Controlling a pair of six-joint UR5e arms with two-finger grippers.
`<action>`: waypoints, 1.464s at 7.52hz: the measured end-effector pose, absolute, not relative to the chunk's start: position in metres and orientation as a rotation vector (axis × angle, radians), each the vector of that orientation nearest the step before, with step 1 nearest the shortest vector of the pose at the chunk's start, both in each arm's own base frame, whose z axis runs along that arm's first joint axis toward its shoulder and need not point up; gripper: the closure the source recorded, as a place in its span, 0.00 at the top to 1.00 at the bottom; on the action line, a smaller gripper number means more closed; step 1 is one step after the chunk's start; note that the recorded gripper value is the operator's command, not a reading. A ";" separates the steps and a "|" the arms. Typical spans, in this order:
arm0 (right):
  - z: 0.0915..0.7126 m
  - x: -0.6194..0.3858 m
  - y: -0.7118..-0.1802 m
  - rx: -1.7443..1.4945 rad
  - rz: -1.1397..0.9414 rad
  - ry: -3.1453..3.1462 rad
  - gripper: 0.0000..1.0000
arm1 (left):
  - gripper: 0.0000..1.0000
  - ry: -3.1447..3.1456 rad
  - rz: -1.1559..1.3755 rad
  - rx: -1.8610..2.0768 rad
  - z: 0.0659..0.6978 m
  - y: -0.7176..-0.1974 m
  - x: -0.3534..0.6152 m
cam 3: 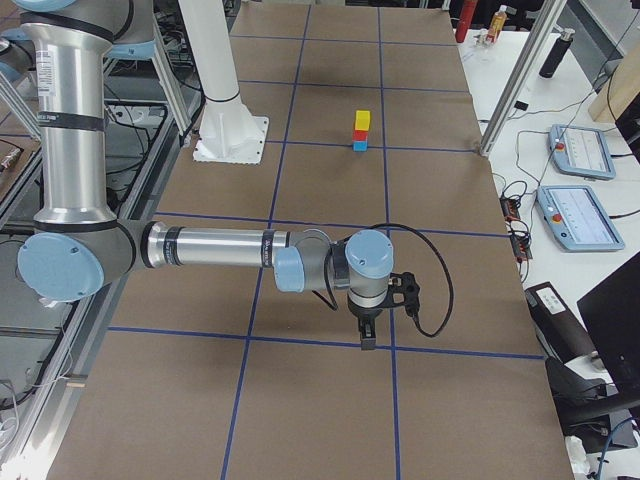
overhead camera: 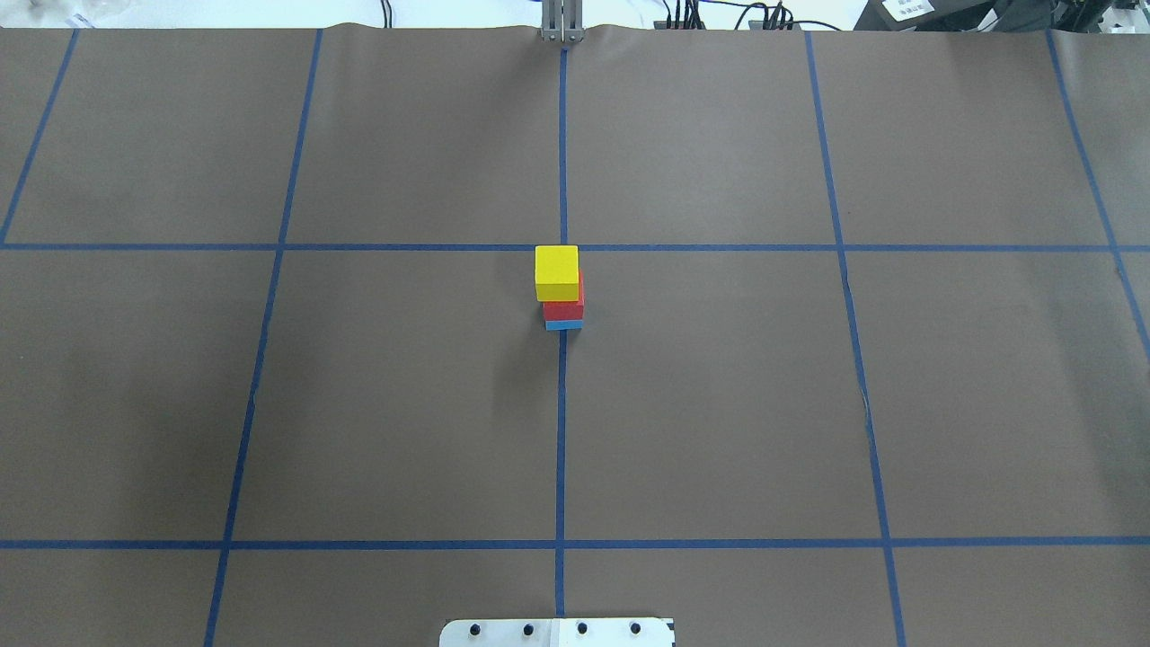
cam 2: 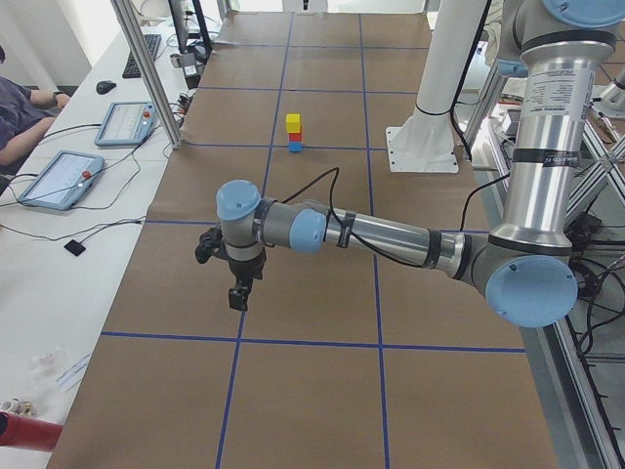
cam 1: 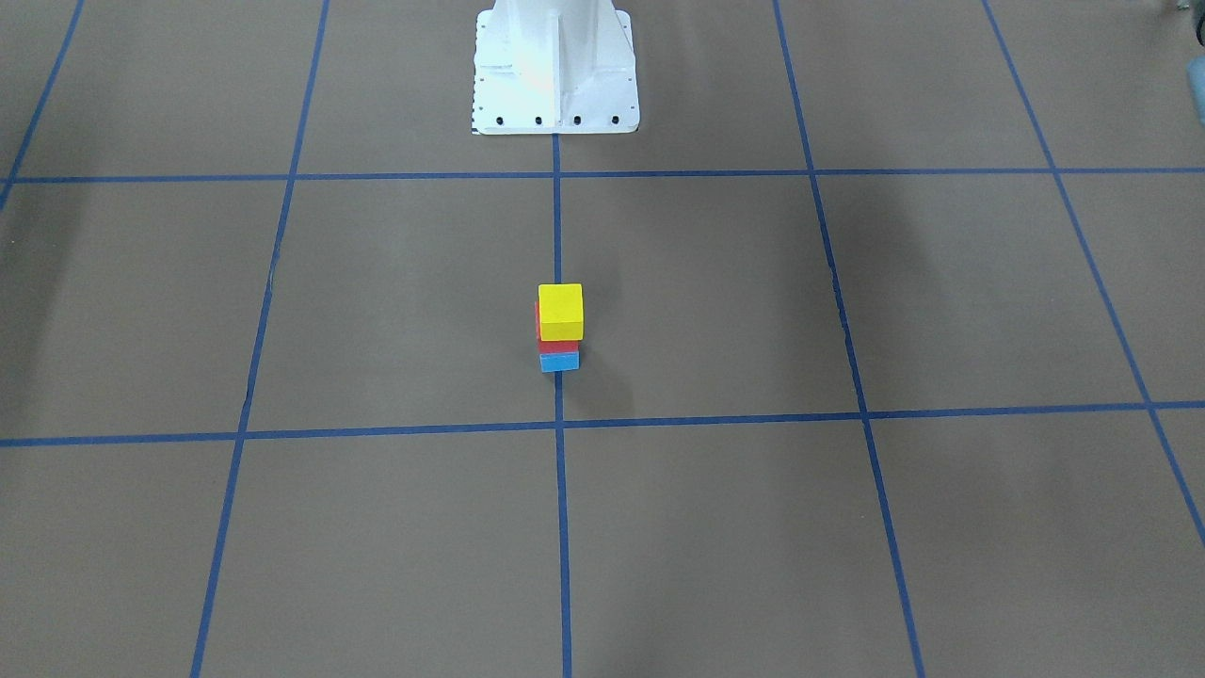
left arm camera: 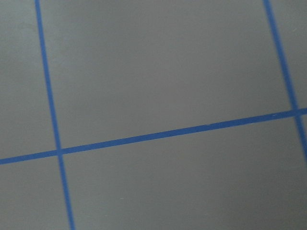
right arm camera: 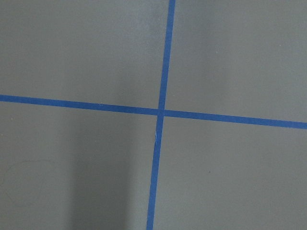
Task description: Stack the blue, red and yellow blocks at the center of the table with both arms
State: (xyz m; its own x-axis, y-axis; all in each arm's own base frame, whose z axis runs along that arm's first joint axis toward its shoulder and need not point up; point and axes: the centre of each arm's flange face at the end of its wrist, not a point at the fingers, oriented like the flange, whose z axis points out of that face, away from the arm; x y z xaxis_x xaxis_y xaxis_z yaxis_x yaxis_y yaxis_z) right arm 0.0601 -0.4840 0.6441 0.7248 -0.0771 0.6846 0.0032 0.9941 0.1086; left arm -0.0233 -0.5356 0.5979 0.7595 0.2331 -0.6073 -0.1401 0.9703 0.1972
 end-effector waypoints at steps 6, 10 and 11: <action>0.619 0.059 -0.488 0.069 0.017 -0.775 1.00 | 1.00 0.702 0.167 0.098 0.641 -0.513 -0.049; 0.606 0.059 -0.480 0.042 0.032 -0.784 1.00 | 1.00 0.724 0.160 0.085 0.643 -0.498 -0.049; 0.606 0.059 -0.479 0.040 0.033 -0.784 1.00 | 1.00 0.724 0.159 0.085 0.643 -0.498 -0.049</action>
